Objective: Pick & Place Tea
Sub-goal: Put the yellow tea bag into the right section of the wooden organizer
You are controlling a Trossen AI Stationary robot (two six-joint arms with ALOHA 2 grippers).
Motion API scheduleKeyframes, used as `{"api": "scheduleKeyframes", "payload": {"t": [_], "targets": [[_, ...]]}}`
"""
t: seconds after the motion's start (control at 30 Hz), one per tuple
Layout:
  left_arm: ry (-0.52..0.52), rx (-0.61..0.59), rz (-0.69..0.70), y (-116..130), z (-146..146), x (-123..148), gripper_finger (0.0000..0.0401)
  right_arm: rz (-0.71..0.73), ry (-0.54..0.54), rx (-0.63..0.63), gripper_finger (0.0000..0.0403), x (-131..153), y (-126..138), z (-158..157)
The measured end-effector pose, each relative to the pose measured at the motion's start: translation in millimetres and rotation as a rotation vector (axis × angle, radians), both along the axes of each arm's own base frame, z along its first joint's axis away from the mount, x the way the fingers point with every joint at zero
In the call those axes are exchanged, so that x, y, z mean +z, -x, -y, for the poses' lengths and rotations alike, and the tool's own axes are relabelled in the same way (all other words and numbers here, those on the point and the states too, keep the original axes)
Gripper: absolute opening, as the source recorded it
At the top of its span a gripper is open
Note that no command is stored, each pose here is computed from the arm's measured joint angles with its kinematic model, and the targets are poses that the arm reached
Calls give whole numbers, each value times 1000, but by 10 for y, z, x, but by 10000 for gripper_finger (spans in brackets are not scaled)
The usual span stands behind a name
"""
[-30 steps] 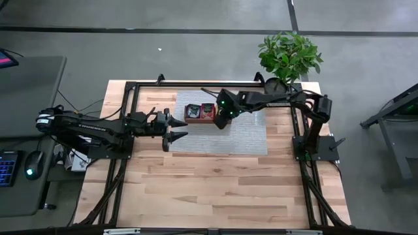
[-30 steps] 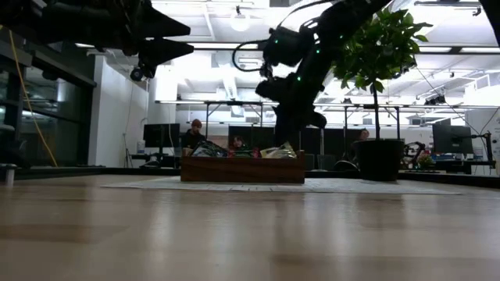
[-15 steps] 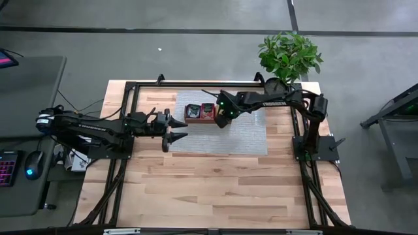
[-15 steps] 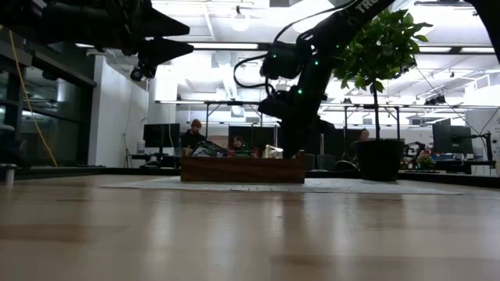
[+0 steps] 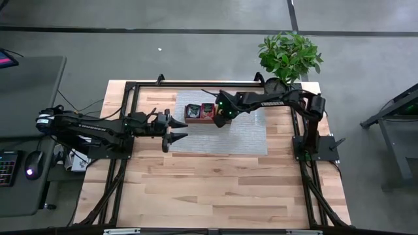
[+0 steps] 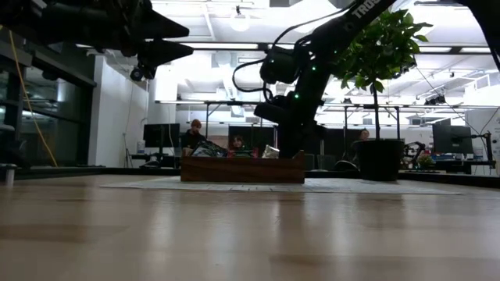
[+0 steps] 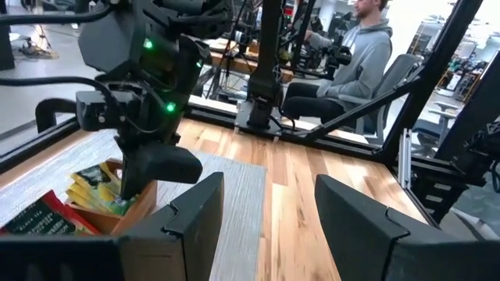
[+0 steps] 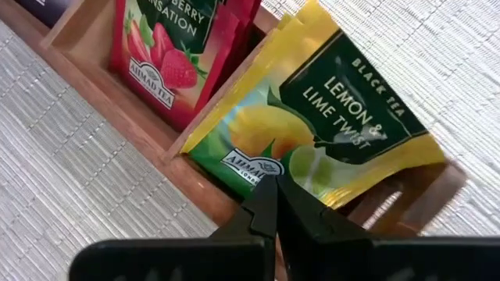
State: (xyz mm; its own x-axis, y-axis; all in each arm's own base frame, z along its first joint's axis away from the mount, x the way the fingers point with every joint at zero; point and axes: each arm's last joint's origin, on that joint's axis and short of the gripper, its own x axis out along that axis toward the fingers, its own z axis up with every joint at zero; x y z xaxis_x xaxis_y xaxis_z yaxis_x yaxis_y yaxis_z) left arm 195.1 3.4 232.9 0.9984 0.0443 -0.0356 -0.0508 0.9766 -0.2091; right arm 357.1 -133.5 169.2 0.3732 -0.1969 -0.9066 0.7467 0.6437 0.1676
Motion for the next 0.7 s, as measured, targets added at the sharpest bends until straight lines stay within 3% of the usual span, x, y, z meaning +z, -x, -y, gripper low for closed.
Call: {"api": "scheduleKeyframes", "payload": {"t": [0.13, 0.7], "targets": [[2, -5, -7, 1, 2, -9, 199, -6, -6, -14, 0, -67, -27, 11], [1, -23, -20, 1, 7, -21, 199, -86, 143, -60, 0, -75, -32, -18]]}}
